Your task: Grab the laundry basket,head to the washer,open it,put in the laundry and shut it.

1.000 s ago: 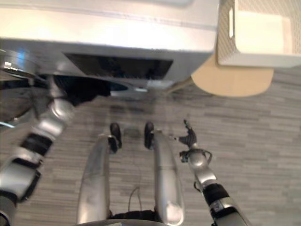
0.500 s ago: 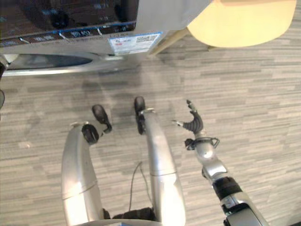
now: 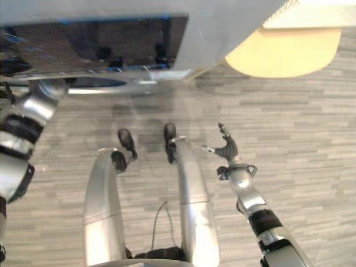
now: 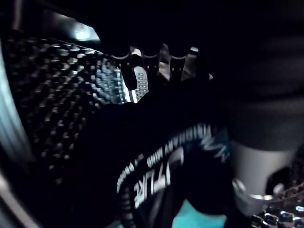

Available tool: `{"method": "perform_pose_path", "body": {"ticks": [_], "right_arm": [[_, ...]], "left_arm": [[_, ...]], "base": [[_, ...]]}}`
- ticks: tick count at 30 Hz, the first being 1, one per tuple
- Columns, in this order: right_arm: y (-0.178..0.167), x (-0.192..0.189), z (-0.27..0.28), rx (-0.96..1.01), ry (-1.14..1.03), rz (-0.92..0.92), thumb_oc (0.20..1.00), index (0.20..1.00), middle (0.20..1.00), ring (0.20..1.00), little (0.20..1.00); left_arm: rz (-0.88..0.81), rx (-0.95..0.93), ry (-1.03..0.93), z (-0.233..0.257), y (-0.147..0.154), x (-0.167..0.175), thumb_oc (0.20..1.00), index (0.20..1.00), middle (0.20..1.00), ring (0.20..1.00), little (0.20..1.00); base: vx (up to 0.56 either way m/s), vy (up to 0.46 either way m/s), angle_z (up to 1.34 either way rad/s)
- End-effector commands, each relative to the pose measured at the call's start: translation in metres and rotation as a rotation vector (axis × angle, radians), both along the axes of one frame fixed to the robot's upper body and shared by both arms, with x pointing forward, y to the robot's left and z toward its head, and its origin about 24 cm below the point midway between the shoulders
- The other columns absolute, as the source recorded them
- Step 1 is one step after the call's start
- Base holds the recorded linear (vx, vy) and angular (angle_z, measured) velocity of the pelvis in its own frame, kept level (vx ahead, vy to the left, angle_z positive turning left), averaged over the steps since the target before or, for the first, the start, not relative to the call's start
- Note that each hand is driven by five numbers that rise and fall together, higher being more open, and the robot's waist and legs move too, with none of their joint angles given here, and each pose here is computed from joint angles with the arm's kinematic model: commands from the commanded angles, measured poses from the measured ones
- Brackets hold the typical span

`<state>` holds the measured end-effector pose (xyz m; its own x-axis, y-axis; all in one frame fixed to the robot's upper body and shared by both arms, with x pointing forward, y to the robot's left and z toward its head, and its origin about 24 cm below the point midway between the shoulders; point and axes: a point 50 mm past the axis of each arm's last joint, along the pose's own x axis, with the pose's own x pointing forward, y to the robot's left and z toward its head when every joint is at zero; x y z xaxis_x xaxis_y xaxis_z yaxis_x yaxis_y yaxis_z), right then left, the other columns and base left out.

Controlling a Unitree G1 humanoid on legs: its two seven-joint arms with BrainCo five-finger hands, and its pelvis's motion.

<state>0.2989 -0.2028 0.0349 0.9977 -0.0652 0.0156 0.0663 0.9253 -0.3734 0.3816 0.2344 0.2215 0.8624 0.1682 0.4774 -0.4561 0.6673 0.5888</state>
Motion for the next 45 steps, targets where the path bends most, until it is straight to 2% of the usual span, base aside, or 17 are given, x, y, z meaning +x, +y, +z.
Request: {"method": "perform_pose_path", "body": {"ticks": [1,2,3,4,6,8,10,11,13,14,16,20,23,26,31,37,45], "right_arm": [[0.001,-0.018,-0.024,-0.061,0.08,-0.02,1.0,1.0,1.0,1.0,1.0],[0.001,-0.018,-0.024,-0.062,0.08,-0.02,1.0,1.0,1.0,1.0,1.0],[0.001,-0.02,-0.032,-0.064,0.124,-0.036,1.0,1.0,1.0,1.0,1.0],[0.001,-0.02,-0.033,-0.066,0.125,-0.034,1.0,1.0,1.0,1.0,1.0],[-0.003,-0.029,-0.054,-0.11,0.229,-0.049,1.0,1.0,1.0,1.0,1.0],[-0.006,-0.033,-0.061,-0.121,0.269,-0.061,1.0,1.0,1.0,1.0,1.0],[-0.014,-0.046,-0.08,-0.148,0.366,-0.085,1.0,1.0,1.0,1.0,1.0],[-0.014,-0.046,-0.08,-0.148,0.366,-0.085,1.0,1.0,1.0,1.0,1.0],[-0.022,-0.064,-0.101,-0.147,0.474,-0.115,1.0,1.0,1.0,1.0,1.0],[-0.022,-0.064,-0.101,-0.147,0.474,-0.115,1.0,1.0,1.0,1.0,1.0],[-0.028,-0.082,-0.118,-0.139,0.57,-0.139,1.0,1.0,1.0,1.0,1.0],[-0.038,-0.1,-0.134,-0.161,0.674,-0.164,1.0,1.0,1.0,1.0,1.0],[-0.038,-0.103,-0.136,-0.181,0.691,-0.155,1.0,1.0,1.0,1.0,1.0],[-0.036,-0.1,-0.135,-0.184,0.688,-0.153,1.0,1.0,1.0,1.0,1.0],[-0.036,-0.119,-0.149,-0.177,0.767,-0.164,1.0,1.0,1.0,1.0,1.0],[-0.038,-0.12,-0.152,-0.163,0.795,-0.186,1.0,1.0,1.0,1.0,1.0],[-0.05,-0.121,-0.152,-0.184,0.805,-0.26,1.0,1.0,1.0,1.0,1.0]], "left_arm": [[-0.067,-0.189,0.128,-0.074,-0.007,-0.017,1.0,1.0,1.0,1.0,1.0],[-0.067,-0.189,0.128,-0.074,-0.007,-0.017,1.0,1.0,1.0,1.0,1.0],[-0.087,-0.312,0.237,-0.121,-0.013,-0.035,1.0,1.0,1.0,1.0,1.0],[-0.085,-0.313,0.239,-0.122,-0.013,-0.036,1.0,1.0,1.0,1.0,1.0],[-0.026,-0.424,0.444,-0.191,-0.011,-0.073,1.0,1.0,1.0,1.0,1.0],[0.005,-0.44,0.501,-0.21,-0.007,-0.086,1.0,1.0,1.0,1.0,1.0],[0.092,-0.483,0.694,-0.26,0.0,-0.125,1.0,1.0,1.0,1.0,1.0],[0.092,-0.483,0.694,-0.26,0.0,-0.125,1.0,1.0,1.0,1.0,1.0],[0.181,-0.51,0.867,-0.299,0.009,-0.169,1.0,1.0,1.0,1.0,1.0],[0.181,-0.51,0.867,-0.299,0.009,-0.169,1.0,1.0,1.0,1.0,1.0],[0.232,-0.541,1.001,-0.324,0.011,-0.201,1.0,1.0,1.0,1.0,1.0],[0.255,-0.508,1.118,-0.34,0.012,-0.222,1.0,1.0,1.0,1.0,1.0],[0.258,-0.494,1.115,-0.34,0.013,-0.221,1.0,1.0,1.0,1.0,1.0],[0.257,-0.459,1.063,-0.33,0.018,-0.204,1.0,1.0,1.0,1.0,1.0],[0.258,-0.451,1.022,-0.323,0.023,-0.196,1.0,1.0,1.0,1.0,1.0],[0.261,-0.486,1.006,-0.324,0.018,-0.196,1.0,1.0,1.0,1.0,1.0],[0.186,-0.498,0.917,-0.312,-0.003,-0.183,1.0,1.0,1.0,1.0,1.0]], "base": [[-0.02,-0.043,0.34],[0.01,-0.065,0.33],[0.02,-0.023,0.32],[0.08,-0.035,0.35],[0.1,-0.031,0.26],[0.1,-0.022,0.13],[0.06,-0.009,0.17],[0.0,0.0,0.0],[0.14,0.051,-0.02],[0.14,0.068,-0.13],[0.15,0.105,-0.31],[0.09,0.129,-0.1],[-0.06,0.148,-0.44],[-0.24,0.058,-0.57],[-0.17,-0.096,0.03],[-0.16,-0.173,0.09],[-0.16,-0.096,0.66]]}}
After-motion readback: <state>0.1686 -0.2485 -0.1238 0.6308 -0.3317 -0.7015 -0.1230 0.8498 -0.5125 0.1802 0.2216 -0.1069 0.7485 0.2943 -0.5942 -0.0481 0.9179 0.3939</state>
